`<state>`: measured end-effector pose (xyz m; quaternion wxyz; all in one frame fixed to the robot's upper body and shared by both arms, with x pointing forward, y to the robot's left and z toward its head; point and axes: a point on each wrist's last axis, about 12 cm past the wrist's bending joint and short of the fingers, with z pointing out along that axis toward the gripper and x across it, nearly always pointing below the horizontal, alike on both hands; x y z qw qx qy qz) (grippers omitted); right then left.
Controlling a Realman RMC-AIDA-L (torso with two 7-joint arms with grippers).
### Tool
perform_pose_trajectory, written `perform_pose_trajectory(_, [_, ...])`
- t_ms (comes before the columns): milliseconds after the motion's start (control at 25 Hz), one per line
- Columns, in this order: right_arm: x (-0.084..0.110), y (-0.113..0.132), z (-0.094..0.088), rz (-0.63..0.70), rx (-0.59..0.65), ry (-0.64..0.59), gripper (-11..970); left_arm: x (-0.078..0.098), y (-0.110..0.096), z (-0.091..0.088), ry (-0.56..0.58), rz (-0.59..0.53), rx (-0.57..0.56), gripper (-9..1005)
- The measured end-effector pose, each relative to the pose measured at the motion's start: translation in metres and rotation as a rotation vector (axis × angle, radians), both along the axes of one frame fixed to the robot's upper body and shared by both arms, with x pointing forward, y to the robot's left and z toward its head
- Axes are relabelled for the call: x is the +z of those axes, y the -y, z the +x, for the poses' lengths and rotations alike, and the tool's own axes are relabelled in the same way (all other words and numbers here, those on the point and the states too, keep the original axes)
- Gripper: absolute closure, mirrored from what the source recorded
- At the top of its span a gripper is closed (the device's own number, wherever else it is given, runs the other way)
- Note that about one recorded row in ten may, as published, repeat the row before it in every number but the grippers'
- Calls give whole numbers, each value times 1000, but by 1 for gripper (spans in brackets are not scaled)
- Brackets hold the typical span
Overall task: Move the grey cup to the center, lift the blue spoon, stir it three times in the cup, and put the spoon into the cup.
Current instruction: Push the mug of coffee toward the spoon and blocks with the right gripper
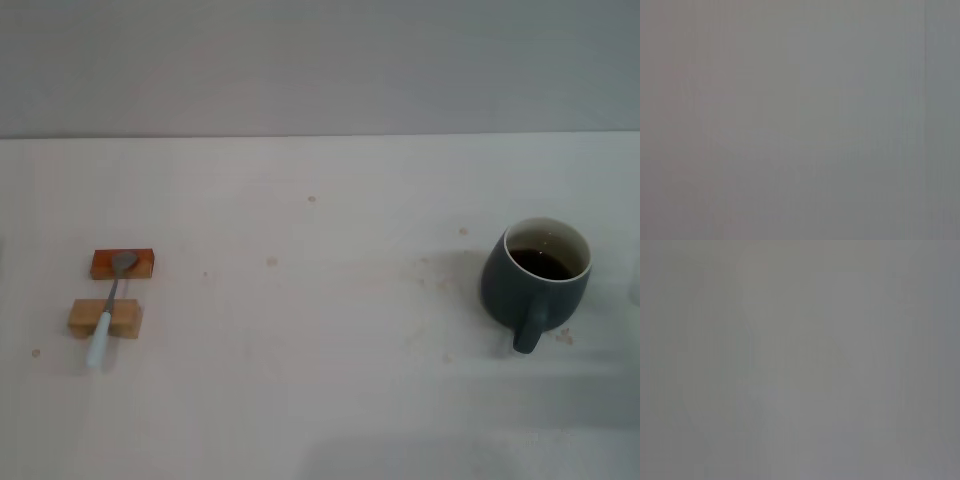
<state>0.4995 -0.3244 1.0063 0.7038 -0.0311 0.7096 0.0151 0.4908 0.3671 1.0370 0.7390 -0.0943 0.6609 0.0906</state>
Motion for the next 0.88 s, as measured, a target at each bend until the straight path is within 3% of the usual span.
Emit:
perform_pose_trajectory(280, [-4, -8, 6, 13, 10, -40, 844, 0, 0, 0, 0, 9, -2, 289])
perform_pose_trajectory(880, [-6, -37, -25, 67, 169, 19, 844, 7, -3, -5, 55, 27, 8, 289])
